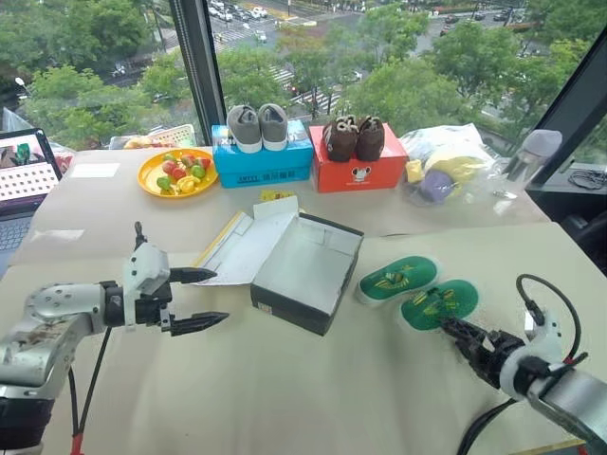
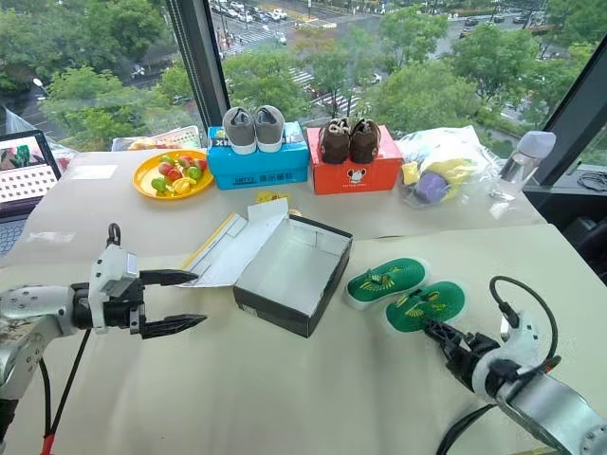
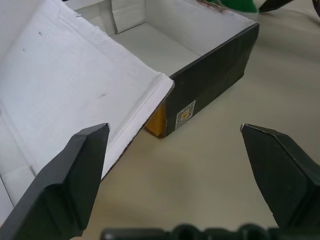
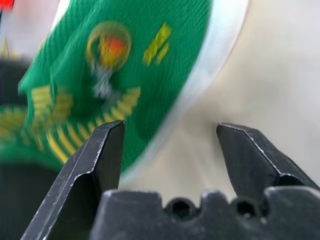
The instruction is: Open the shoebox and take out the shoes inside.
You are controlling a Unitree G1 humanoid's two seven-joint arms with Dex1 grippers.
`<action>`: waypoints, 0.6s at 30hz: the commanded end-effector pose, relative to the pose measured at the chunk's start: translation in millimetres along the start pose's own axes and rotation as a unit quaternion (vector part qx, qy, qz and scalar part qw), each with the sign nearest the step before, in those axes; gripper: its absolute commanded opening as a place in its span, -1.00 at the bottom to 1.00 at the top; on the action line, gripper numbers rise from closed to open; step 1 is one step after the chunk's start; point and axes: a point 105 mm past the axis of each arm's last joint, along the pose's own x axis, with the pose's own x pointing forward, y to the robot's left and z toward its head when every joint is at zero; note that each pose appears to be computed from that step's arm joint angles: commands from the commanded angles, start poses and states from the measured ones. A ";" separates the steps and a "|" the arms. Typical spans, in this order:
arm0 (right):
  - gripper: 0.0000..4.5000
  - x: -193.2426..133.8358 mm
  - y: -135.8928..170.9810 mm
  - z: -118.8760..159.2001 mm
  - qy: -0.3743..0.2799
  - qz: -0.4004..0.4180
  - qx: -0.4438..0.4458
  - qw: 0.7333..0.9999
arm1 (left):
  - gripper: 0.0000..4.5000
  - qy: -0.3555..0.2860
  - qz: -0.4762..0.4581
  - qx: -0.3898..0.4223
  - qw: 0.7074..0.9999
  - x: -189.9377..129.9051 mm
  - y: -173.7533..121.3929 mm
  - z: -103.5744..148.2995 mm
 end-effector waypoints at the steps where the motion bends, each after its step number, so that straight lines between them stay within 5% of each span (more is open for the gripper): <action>1: 0.59 -36.0 25.0 -3.7 0.047 0.093 -0.162 0.981 | 1.00 -0.027 0.066 -0.007 0.997 -6.3 7.2 5.6; 7: 0.59 -43.4 79.2 -29.4 0.016 0.186 -0.401 0.897 | 1.00 -0.078 0.252 -0.045 0.963 -10.6 26.3 -0.5; 14: 0.59 -6.4 90.6 -32.2 -0.112 0.089 -0.509 0.849 | 1.00 -0.094 0.392 -0.079 0.912 -16.3 37.1 -20.4; 18: 0.59 4.9 71.6 -8.9 -0.228 -0.070 -0.555 0.797 | 1.00 -0.073 0.449 -0.077 0.887 -19.3 37.1 -37.9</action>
